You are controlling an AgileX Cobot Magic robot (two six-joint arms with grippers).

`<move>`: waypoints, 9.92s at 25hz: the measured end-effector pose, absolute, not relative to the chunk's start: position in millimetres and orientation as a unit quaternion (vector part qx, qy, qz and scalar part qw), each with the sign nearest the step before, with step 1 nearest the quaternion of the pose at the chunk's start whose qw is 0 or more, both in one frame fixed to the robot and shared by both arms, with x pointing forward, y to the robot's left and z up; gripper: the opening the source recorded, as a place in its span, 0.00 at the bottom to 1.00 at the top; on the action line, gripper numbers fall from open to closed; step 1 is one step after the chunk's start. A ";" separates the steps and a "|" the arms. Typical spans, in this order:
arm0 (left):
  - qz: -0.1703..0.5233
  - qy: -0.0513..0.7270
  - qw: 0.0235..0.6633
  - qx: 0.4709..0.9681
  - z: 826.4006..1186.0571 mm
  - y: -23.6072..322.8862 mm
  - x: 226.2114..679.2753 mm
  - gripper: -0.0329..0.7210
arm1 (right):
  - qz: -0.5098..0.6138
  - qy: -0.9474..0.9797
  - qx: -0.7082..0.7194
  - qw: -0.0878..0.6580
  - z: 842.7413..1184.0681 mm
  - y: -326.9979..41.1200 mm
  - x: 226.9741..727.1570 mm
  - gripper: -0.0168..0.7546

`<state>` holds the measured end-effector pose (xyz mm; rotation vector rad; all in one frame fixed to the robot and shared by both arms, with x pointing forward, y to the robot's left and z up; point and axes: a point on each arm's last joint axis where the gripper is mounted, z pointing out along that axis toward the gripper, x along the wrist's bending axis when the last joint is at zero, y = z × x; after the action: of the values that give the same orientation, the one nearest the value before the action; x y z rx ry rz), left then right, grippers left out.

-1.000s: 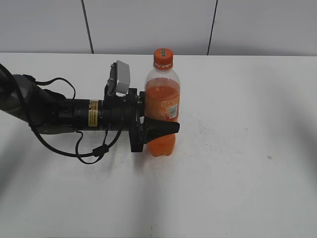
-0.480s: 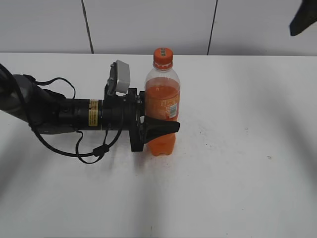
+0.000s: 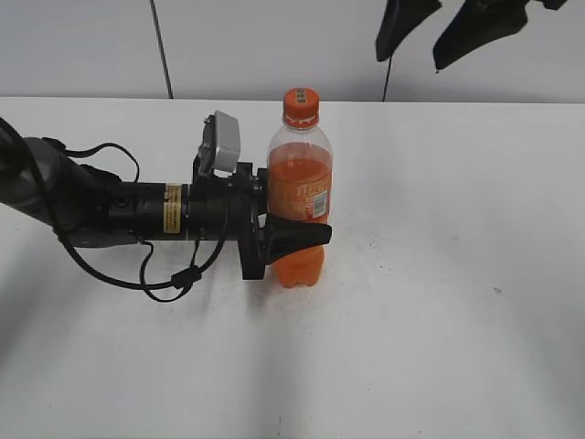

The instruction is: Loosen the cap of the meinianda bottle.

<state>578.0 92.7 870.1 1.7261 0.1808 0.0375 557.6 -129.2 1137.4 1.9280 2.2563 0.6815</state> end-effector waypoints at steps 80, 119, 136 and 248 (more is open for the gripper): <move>0.017 0.077 0.646 0.759 870.0 92.3 577.6 0.59 | 0.176 0.971 0.095 0.130 1098.2 -42.0 543.7 0.37; 0.018 0.077 0.647 0.759 870.1 92.0 577.7 0.59 | 0.121 0.749 0.641 0.118 1001.1 -278.7 589.6 0.37; 0.018 0.079 0.647 0.758 870.3 92.0 577.9 0.59 | 0.106 0.694 0.707 0.086 917.0 -333.3 574.0 0.37; 0.303 0.605 0.309 0.668 1084.0 300.5 284.3 0.75 | 0.226 0.715 0.625 0.215 1069.1 -295.3 306.5 0.75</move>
<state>284.3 300.5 1084.0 1.7653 1.5997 0.7998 306.5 -295.3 1069.1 1.7347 1.9835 0.6273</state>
